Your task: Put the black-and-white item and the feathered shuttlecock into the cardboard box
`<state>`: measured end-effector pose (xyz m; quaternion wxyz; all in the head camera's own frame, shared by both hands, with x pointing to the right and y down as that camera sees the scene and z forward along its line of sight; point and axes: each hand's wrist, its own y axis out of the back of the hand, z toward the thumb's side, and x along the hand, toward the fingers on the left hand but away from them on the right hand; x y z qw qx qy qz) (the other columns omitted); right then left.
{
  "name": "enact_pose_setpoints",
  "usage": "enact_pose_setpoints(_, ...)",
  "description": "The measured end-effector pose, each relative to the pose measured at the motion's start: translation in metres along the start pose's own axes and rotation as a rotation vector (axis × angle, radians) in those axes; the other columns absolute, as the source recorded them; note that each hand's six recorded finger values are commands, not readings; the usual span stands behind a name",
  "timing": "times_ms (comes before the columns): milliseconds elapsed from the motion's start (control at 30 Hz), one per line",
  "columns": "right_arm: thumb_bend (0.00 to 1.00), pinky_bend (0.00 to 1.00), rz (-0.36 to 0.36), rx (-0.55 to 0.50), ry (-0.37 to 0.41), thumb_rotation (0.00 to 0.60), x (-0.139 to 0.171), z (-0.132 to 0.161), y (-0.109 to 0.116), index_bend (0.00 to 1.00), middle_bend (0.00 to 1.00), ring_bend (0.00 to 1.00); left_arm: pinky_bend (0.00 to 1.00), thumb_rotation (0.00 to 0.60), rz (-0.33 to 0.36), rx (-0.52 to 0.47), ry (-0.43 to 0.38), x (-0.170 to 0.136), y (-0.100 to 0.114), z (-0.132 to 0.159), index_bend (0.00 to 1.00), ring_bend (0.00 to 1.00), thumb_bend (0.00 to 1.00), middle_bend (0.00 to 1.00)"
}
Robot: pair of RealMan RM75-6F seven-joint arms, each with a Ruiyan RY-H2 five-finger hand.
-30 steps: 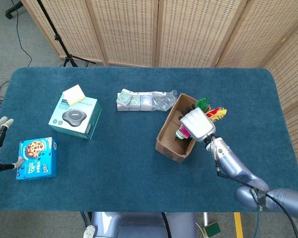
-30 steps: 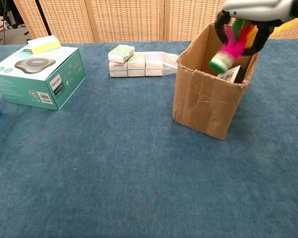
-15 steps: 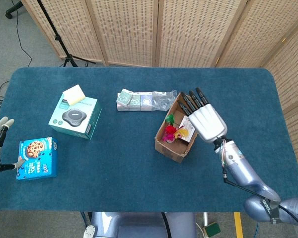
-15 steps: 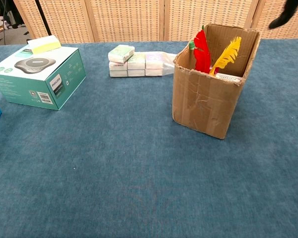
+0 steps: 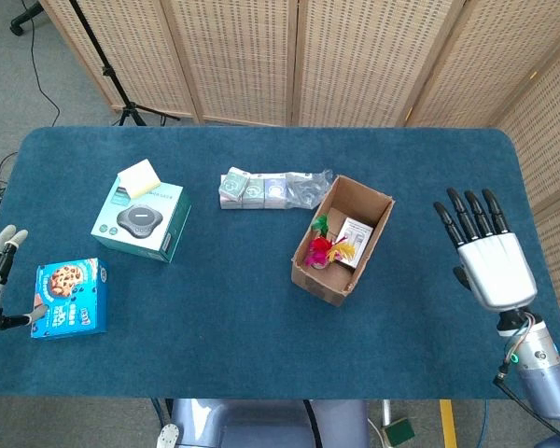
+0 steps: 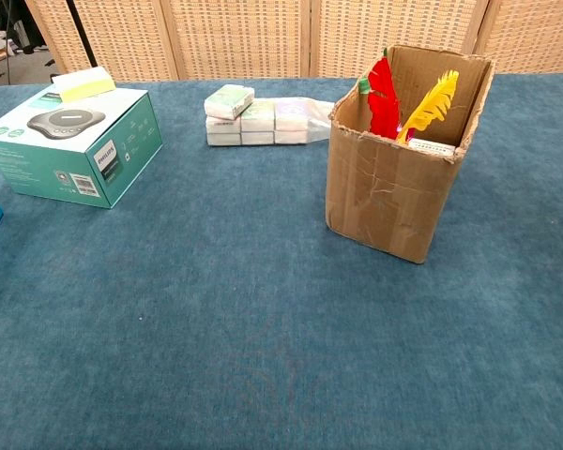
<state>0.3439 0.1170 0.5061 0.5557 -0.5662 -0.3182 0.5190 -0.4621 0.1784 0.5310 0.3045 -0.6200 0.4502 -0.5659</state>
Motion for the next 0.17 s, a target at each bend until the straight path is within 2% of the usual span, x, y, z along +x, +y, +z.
enact_pose_setpoints(167, 0.00, 0.00, 0.059, -0.148, -0.075, 0.600, 0.042, -0.022, -0.034, 0.00, 0.00, 0.00, 0.04, 0.600, 0.039, 0.023, -0.018, -0.006, -0.003, -0.002, 0.00, 0.00, 0.00, 0.00)
